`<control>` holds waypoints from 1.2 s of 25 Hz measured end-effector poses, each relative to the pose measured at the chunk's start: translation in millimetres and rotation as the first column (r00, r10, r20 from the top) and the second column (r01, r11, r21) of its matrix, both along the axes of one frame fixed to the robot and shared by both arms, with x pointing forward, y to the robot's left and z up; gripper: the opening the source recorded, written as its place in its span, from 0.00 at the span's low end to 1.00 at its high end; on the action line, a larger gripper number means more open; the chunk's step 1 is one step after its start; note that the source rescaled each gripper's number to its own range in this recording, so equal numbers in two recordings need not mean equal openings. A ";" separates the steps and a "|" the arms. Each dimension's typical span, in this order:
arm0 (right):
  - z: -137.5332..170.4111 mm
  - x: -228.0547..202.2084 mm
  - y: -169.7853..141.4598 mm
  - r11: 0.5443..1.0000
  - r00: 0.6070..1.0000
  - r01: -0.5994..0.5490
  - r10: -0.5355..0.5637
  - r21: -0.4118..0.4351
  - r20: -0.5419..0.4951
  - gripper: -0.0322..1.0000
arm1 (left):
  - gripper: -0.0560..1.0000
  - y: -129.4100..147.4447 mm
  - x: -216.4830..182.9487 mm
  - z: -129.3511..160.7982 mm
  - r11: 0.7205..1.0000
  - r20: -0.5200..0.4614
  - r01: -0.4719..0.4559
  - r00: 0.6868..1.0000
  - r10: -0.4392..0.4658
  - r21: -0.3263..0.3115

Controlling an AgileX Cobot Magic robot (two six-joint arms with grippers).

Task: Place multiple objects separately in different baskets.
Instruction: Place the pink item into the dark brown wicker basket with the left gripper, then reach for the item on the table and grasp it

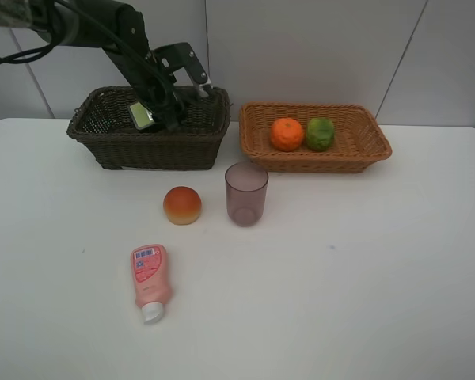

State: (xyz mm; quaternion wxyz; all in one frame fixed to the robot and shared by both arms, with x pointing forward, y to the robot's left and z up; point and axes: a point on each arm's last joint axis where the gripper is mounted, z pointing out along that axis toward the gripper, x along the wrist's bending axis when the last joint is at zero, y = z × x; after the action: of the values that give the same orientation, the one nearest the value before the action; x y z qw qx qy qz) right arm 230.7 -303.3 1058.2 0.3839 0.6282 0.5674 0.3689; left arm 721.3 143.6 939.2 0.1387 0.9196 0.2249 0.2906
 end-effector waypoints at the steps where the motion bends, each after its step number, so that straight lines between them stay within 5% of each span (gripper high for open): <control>1: 0.0 0.0 0.0 1.000 1.000 0.000 0.000 0.000 0.000 1.00 | 0.83 0.0 0.0 -0.6 1.000 -0.001 -0.002 1.000 0.002 -0.001; 17: 0.0 0.0 0.0 1.000 1.000 0.000 0.000 0.000 0.000 1.00 | 0.94 -1.7 3.2 -0.4 0.999 0.033 -0.015 0.999 0.016 -0.033; 21: 0.0 0.0 0.0 1.000 1.000 0.000 0.000 0.000 0.000 1.00 | 0.99 -1.6 1.2 4.8 0.993 0.010 -0.079 0.997 0.080 -0.087; 26: 0.0 0.0 0.0 1.000 1.000 0.000 0.000 0.000 0.000 1.00 | 1.00 -2.1 -5.7 40.2 0.928 -0.063 -0.277 0.961 0.270 -0.249; 30: 0.0 0.0 0.0 1.000 1.000 0.000 0.000 0.000 0.000 1.00 | 1.00 -10.7 -22.3 63.1 0.868 -0.171 -0.402 0.915 0.366 -0.292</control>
State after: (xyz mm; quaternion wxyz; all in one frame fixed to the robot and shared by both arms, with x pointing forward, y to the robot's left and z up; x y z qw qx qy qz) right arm 230.7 -303.3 1058.2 0.3839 0.6282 0.5674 0.3689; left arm 699.0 132.9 1002.3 0.2133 0.8359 0.4550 0.2208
